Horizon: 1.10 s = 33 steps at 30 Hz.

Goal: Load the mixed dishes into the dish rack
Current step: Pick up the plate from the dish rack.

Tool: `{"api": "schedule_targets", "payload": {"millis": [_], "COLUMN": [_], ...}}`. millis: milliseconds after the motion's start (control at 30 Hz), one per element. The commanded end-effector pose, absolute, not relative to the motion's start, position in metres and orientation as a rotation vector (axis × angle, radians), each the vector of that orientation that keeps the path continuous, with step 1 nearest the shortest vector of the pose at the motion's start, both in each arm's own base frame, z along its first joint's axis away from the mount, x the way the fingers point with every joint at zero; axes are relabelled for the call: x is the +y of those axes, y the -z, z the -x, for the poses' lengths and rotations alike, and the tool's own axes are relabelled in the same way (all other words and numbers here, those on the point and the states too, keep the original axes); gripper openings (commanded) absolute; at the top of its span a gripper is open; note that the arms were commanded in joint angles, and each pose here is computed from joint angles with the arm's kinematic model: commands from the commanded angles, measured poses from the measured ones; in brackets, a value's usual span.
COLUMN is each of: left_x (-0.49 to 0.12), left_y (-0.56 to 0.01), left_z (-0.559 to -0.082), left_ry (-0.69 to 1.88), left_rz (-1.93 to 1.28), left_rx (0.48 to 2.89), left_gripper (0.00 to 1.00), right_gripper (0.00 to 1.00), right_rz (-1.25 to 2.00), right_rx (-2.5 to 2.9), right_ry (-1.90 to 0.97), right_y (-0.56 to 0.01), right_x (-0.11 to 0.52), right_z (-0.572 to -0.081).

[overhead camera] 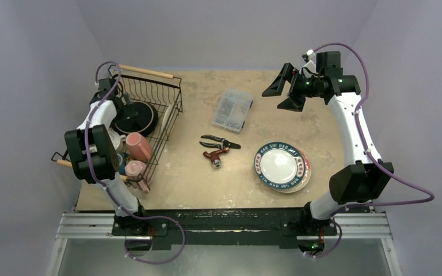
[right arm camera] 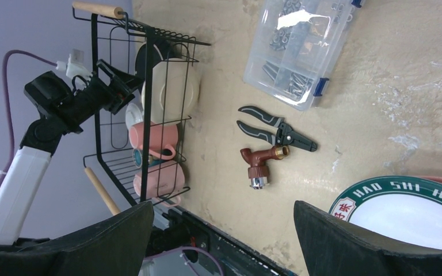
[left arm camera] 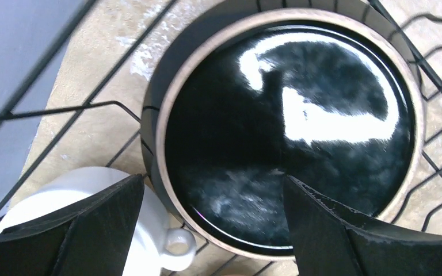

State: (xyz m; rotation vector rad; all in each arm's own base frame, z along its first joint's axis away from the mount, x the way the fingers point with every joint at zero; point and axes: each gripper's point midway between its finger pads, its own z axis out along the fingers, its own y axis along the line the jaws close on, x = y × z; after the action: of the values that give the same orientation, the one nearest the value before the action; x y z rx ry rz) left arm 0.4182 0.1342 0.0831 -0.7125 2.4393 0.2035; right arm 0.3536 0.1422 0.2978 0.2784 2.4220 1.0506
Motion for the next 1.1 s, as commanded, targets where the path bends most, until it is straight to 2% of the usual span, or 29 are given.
{"api": "schedule_targets", "payload": {"millis": [0,233,433,633,900,1067], "left_x": [0.126,0.1,0.068,0.041,0.033,0.028], "left_y": [-0.132,-0.159,-0.161,-0.149,-0.107,-0.091], "left_z": [-0.429,-0.442,-0.454,-0.465,-0.454,-0.462], "left_ry": [-0.367,-0.601,-0.642,-0.723,-0.691,-0.653], "left_rz": [0.599,0.29,0.146,0.105,0.169,0.216], "left_rx": [2.317,2.363,2.418,2.492,2.543,2.535], "left_gripper": [0.88,0.84,0.85,0.86,0.86,0.89], "right_gripper": [0.93,0.93,0.93,0.92,0.92,0.92], "right_rz": [-0.232,-0.224,-0.209,-0.205,-0.219,-0.234], "right_rx": [2.384,2.382,2.392,2.414,2.427,2.438], "right_ry": [-1.061,-1.064,-1.083,-1.099,-1.083,-1.072], "right_y": [-0.311,-0.313,-0.313,-0.309,-0.305,-0.303], "right_x": [0.146,0.147,0.153,0.16,0.159,0.157], "right_z": [-0.356,-0.353,-0.351,-0.347,-0.342,-0.339]}}
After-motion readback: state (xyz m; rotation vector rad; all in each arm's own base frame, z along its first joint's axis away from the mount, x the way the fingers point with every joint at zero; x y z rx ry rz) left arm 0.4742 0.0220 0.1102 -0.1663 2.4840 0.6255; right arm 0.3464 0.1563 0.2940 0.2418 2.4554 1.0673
